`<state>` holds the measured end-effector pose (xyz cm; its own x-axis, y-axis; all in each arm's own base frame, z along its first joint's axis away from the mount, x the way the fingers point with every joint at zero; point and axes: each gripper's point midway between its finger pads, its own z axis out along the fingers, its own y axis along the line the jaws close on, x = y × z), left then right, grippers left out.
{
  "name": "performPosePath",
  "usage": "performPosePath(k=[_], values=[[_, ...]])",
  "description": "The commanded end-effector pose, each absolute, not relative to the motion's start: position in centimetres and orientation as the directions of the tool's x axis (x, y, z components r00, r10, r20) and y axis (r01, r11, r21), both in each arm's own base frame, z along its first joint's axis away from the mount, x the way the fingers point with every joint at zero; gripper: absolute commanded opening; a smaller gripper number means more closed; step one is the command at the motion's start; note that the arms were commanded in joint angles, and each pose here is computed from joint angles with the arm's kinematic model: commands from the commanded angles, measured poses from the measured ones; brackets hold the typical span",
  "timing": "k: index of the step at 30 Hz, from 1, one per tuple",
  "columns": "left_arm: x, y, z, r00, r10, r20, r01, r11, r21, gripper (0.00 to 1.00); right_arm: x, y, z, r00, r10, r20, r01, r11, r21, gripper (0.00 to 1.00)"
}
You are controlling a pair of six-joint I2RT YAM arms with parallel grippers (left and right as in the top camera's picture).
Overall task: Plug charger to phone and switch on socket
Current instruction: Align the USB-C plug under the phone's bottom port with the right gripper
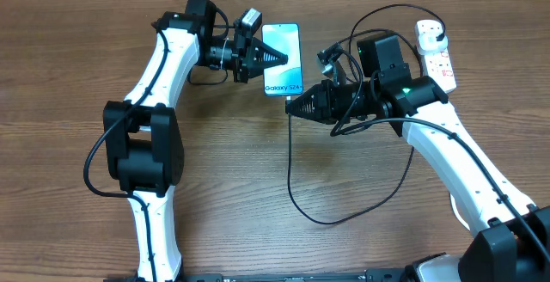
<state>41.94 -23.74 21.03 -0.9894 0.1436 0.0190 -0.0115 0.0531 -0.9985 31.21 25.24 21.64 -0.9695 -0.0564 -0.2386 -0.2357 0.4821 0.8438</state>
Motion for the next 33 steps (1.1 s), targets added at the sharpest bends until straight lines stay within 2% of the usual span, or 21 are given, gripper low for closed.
performPosePath(k=[1, 23, 30, 33], values=[[41.8, -23.9, 22.6, -0.988, 0.155, 0.010, -0.011, -0.010, -1.000, 0.04, 31.1, 25.2, 21.5, -0.974, -0.052, -0.219, -0.217, 0.476, 0.852, 0.04], [41.4, -24.7, 22.6, -0.985, 0.174, 0.013, -0.015, -0.010, -1.000, 0.04, 31.9, 25.2, 19.7, -0.984, -0.029, -0.178, -0.168, 0.513, 0.842, 0.04], [41.4, -24.7, 22.6, -0.985, 0.173, 0.009, -0.011, -0.010, -1.000, 0.04, 31.8, 26.4, 21.6, -0.973, -0.078, -0.219, -0.232, 0.391, 0.891, 0.04], [41.4, -24.7, 22.6, -0.985, 0.174, 0.009, -0.011, -0.010, -1.000, 0.04, 31.7, 26.4, 21.7, -0.972, -0.081, -0.219, -0.233, 0.385, 0.893, 0.04]])
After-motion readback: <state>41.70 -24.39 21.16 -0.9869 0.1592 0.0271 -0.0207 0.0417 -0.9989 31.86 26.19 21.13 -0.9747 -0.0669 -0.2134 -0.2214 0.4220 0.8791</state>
